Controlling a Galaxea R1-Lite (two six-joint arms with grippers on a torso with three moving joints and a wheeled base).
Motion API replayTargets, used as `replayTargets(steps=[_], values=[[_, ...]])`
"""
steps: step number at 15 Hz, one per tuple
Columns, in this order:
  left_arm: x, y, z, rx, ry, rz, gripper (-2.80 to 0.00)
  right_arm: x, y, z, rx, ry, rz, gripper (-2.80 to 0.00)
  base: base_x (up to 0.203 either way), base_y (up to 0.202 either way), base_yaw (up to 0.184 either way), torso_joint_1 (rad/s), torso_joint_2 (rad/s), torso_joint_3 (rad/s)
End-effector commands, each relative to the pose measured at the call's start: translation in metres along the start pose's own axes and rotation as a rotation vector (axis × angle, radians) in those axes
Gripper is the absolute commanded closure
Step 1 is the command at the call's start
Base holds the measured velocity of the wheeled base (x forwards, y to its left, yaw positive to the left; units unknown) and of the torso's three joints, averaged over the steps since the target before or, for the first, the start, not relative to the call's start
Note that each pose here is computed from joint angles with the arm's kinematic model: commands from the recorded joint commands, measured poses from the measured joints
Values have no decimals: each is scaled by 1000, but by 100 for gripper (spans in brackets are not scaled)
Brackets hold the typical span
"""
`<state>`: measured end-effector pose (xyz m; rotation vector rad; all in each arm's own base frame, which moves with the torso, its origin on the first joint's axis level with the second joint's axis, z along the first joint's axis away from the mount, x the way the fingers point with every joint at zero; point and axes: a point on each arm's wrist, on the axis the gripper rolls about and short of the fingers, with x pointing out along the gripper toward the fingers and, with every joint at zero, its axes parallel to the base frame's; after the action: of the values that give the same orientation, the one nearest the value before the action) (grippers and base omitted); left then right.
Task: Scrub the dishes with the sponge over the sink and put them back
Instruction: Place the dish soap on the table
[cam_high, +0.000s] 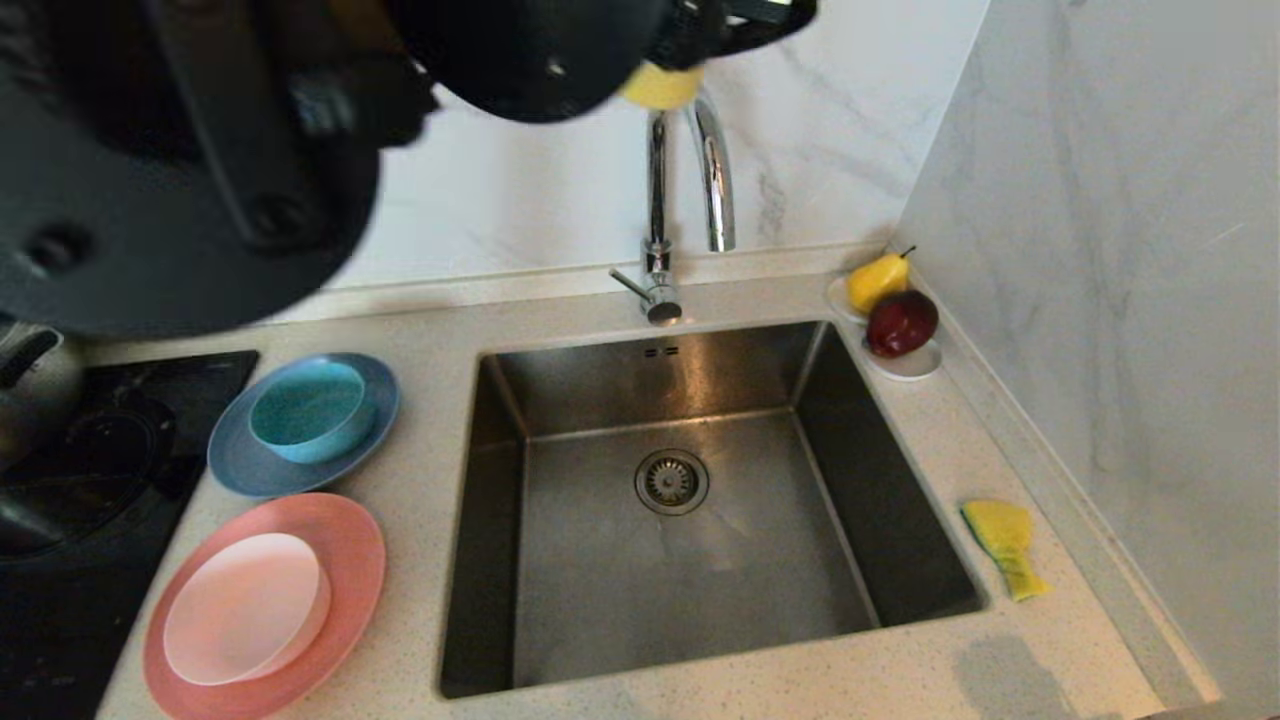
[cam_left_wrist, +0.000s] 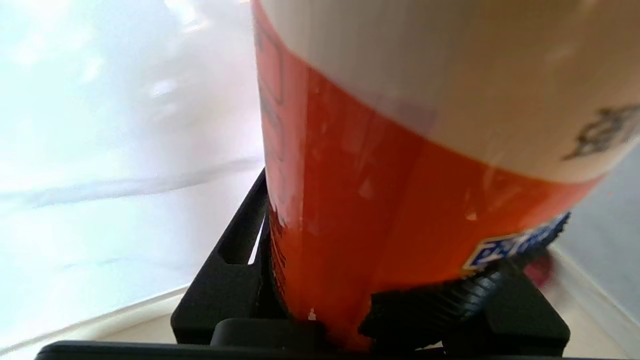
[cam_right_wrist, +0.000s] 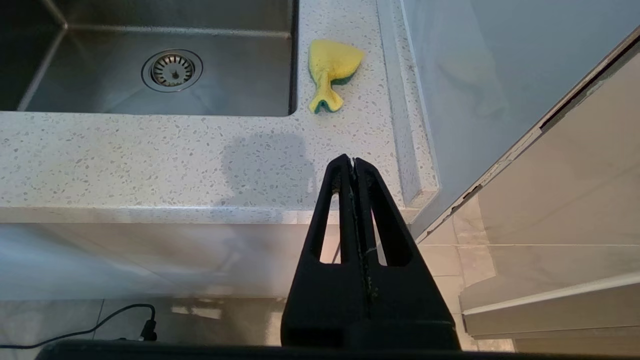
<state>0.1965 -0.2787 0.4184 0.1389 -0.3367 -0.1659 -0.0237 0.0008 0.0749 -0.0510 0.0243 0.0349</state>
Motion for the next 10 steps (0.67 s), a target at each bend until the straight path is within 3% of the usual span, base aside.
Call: replayTargets(steps=[1,5,8,10], values=[[1,50,15,-27,-5,90,0,0,0,0,-1,2,1,0,0,0,0,0,0,0],[17,118,6,-68,39,220,0,0,0,0,-1,2,1,0,0,0,0,0,0,0],[28,166,-6,-129,42,371,0,0,0,0,-1,0,1,0,0,0,0,0,0,0],[37,193,-24,-133,70,479,0,0,0,0,-1,0,1,0,0,0,0,0,0,0]])
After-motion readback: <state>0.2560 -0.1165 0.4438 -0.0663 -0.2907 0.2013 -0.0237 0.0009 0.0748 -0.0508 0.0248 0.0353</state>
